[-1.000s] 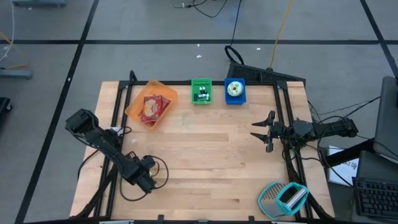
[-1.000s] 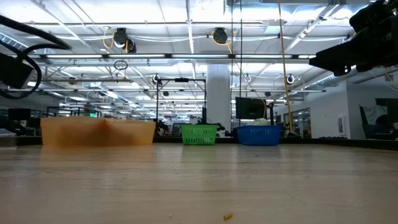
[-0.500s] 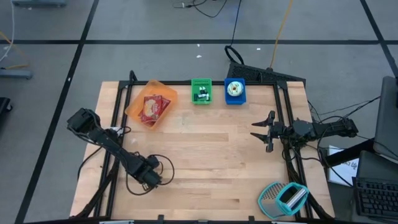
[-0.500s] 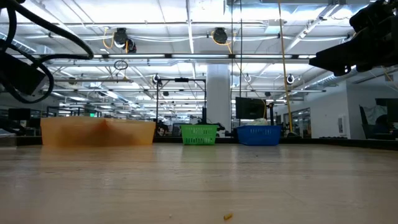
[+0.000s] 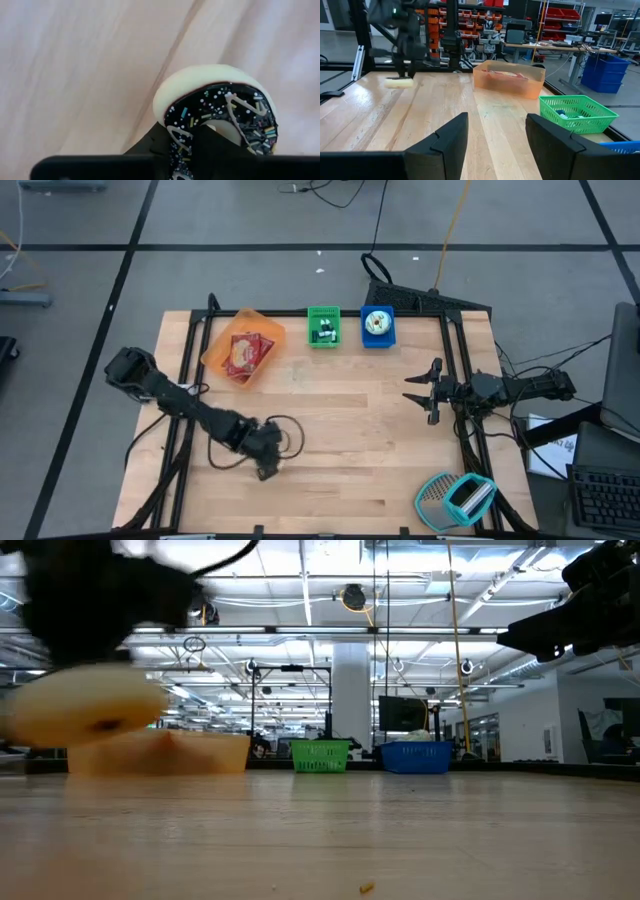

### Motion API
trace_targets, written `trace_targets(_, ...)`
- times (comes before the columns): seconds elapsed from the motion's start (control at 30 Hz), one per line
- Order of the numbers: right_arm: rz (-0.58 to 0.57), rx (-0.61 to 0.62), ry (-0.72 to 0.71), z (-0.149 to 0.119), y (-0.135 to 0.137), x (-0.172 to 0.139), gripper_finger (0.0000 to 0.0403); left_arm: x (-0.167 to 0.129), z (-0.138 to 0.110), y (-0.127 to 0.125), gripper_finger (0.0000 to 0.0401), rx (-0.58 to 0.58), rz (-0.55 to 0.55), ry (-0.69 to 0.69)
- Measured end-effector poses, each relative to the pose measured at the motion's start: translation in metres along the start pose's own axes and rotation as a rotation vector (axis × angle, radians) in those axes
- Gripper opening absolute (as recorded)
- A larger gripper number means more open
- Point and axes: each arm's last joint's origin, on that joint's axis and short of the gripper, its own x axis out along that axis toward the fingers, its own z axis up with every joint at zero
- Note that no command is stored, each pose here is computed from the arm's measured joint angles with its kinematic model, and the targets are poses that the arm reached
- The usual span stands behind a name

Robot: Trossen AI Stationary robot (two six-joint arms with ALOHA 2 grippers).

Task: Pick & Place Food Item
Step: Put the black doughnut into the blue bin

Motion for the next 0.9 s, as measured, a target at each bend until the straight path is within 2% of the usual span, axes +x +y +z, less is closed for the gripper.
trace_targets(0.1,0.000,0.000,0.000,0.000,0.000,0.000,0.0187,-0.011,0.030,-0.010,0.0042,0.077,-0.109,-0.232)
trace_targets(0.2,0.000,0.000,0.000,0.000,0.000,0.000,0.0187,-0.022,0.057,-0.019,0.0046,0.207,-0.203,-0.481)
trace_targets(0.3,0.000,-0.013,0.000,0.000,0.000,0.000,0.0187,-0.031,0.082,-0.022,0.0047,0.342,-0.270,-0.702)
trace_targets(0.4,0.000,-0.016,0.000,0.000,0.000,0.000,0.0187,-0.043,0.103,-0.018,0.0048,0.456,-0.287,-0.882)
trace_targets(0.47,0.000,-0.017,0.000,0.000,0.000,0.000,0.0187,-0.048,0.115,-0.013,0.0048,0.523,-0.272,-0.975)
trace_targets(0.6,0.000,-0.018,-0.002,0.000,0.000,0.000,0.0187,-0.056,0.138,0.007,0.0049,0.592,-0.170,-1.108)
trace_targets(0.77,-0.001,0.000,-0.040,0.004,0.000,0.000,0.0187,-0.050,0.166,0.034,0.0049,0.553,-0.055,-1.225)
trace_targets(0.9,-0.004,0.129,-0.097,0.010,-0.001,0.000,0.0187,-0.031,0.184,0.054,0.0049,0.555,0.022,-1.283)
